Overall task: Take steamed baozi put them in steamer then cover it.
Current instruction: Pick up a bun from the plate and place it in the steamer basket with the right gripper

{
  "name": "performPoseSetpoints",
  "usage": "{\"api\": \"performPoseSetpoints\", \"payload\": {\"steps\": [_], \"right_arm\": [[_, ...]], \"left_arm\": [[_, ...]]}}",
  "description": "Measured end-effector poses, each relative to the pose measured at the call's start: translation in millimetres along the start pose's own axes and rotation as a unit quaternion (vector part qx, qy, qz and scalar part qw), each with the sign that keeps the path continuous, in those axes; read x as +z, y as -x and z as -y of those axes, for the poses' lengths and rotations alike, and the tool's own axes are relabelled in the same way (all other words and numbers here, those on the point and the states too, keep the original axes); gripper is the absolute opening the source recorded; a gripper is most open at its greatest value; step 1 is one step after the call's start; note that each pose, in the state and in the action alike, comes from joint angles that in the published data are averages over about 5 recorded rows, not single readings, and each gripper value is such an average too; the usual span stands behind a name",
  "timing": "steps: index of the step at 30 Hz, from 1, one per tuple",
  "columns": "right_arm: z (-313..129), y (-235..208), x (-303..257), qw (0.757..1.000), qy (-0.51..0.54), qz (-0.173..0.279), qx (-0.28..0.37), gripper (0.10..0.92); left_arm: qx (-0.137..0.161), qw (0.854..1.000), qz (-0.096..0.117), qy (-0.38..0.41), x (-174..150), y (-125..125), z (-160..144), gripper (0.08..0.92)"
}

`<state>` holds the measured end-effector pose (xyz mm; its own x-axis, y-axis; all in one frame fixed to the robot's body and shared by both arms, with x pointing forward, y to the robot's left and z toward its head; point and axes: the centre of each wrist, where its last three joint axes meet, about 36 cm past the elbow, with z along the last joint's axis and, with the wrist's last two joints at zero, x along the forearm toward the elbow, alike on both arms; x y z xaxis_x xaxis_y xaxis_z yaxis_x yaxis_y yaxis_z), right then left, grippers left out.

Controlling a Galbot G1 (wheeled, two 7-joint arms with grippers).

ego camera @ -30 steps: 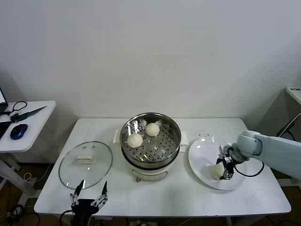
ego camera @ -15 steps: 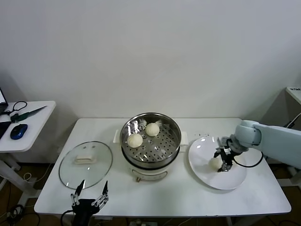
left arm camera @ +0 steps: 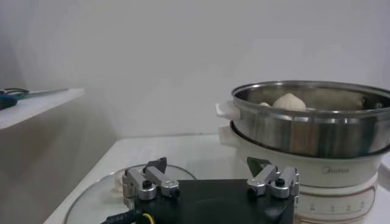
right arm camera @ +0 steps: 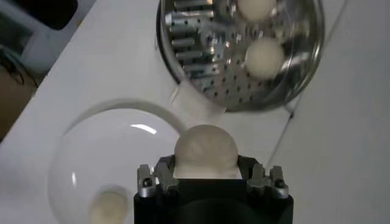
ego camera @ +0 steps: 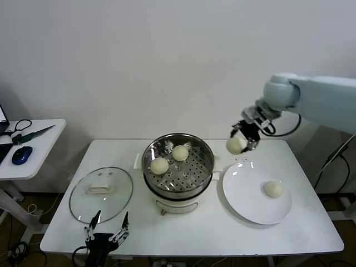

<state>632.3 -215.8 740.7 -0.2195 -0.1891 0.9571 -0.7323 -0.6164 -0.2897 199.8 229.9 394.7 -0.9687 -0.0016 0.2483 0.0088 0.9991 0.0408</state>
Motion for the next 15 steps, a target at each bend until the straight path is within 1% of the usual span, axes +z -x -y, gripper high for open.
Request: {"api": "performPoseSetpoints", "payload": {"steps": [3, 6, 10, 15], "right_arm": [[17.6, -0.8, -36.5, 0.997, -0.082, 0.005, -0.005, 0.679], [30.1, 9.0, -68.7, 0.987, -0.158, 0.009, -0.01, 0.679], [39.6, 34.5, -100.4, 0.971, -0.238, 0.013, -0.017, 0.679], [42.8, 72.4, -124.8, 0.953, -0.3, 0.021, -0.023, 0.679]], "left_arm": [[-0.001, 1.0, 0.001, -0.001, -1.6, 0.3, -0.4, 0.823], [-0.004, 1.0, 0.001, 0.0, -2.6, 0.9, -1.7, 0.823], [-0.007, 1.0, 0.001, -0.001, -2.7, 0.6, -4.2, 0.823], [-0.009, 1.0, 0.001, -0.002, -3.1, 0.1, -6.3, 0.823]]}}
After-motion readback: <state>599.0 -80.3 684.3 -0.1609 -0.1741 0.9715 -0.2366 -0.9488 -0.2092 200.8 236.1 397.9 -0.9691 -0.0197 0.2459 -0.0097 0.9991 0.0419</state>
